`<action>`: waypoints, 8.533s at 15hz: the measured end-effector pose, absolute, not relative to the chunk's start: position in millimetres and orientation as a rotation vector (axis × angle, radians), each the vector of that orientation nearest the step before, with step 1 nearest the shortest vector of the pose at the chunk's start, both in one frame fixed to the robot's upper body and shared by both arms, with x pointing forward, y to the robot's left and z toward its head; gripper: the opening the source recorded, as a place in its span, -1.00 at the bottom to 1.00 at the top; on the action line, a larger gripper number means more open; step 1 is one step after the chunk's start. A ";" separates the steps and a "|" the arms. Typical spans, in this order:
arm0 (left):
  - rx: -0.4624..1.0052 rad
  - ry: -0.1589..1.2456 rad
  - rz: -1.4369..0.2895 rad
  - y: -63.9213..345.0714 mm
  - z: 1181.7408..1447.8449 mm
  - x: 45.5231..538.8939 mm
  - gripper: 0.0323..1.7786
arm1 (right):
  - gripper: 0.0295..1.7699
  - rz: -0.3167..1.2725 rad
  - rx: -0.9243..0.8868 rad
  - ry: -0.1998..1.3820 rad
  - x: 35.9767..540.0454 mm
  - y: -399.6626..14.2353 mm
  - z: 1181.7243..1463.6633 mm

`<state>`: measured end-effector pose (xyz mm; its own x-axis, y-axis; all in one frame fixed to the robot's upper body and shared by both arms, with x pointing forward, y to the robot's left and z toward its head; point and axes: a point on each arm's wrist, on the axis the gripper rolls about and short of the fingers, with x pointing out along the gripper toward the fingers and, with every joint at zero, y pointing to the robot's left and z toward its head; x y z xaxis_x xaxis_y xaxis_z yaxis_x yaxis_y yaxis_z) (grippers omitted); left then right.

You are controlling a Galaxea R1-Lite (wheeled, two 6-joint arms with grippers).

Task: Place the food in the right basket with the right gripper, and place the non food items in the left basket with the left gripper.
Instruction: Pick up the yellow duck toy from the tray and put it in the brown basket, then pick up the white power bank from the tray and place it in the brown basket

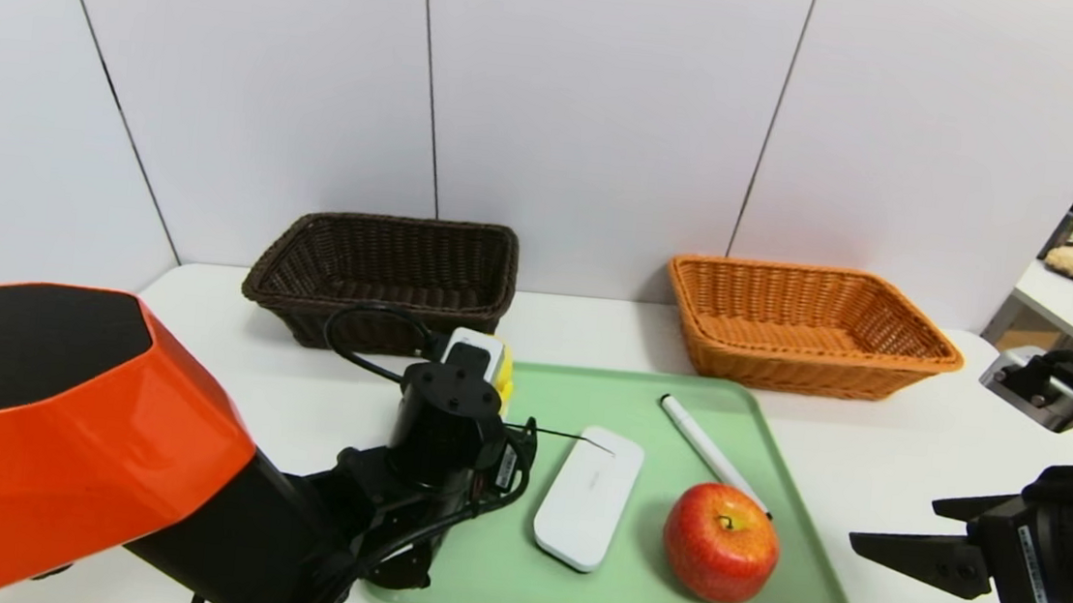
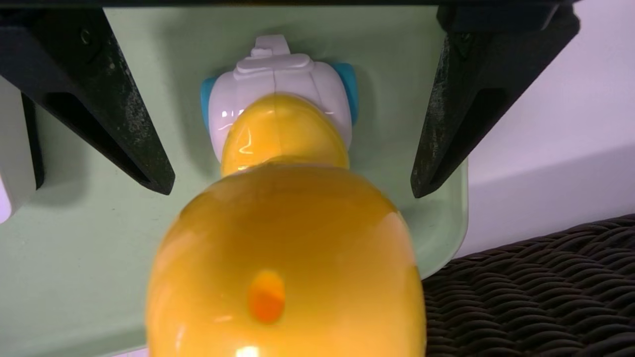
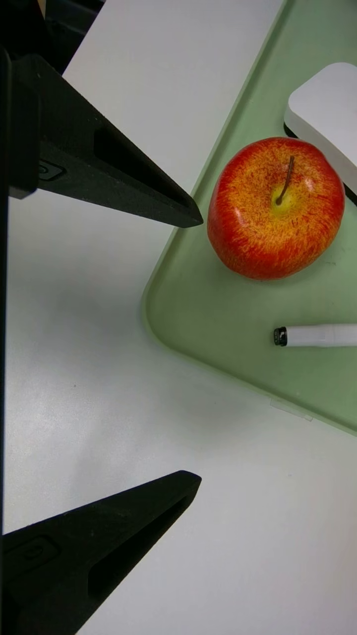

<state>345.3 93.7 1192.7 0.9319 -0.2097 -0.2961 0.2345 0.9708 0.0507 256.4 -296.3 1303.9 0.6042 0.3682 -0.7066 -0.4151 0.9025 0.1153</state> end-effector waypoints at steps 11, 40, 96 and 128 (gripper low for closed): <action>0.090 0.274 -0.209 93.9 1196.3 356.6 0.90 | 0.92 0.455 -0.064 0.808 256.2 -296.2 1302.5; 0.087 0.193 -0.284 103.6 1242.7 315.1 -0.18 | 0.92 0.462 -0.067 0.818 256.3 -294.9 1300.1; 0.051 0.271 0.025 240.8 1364.0 465.2 0.80 | 0.92 0.455 -0.062 0.770 272.8 -292.5 1301.4; 0.210 0.637 -0.406 29.9 1269.4 291.2 0.90 | 0.92 0.443 -0.031 0.742 264.6 -294.3 1307.4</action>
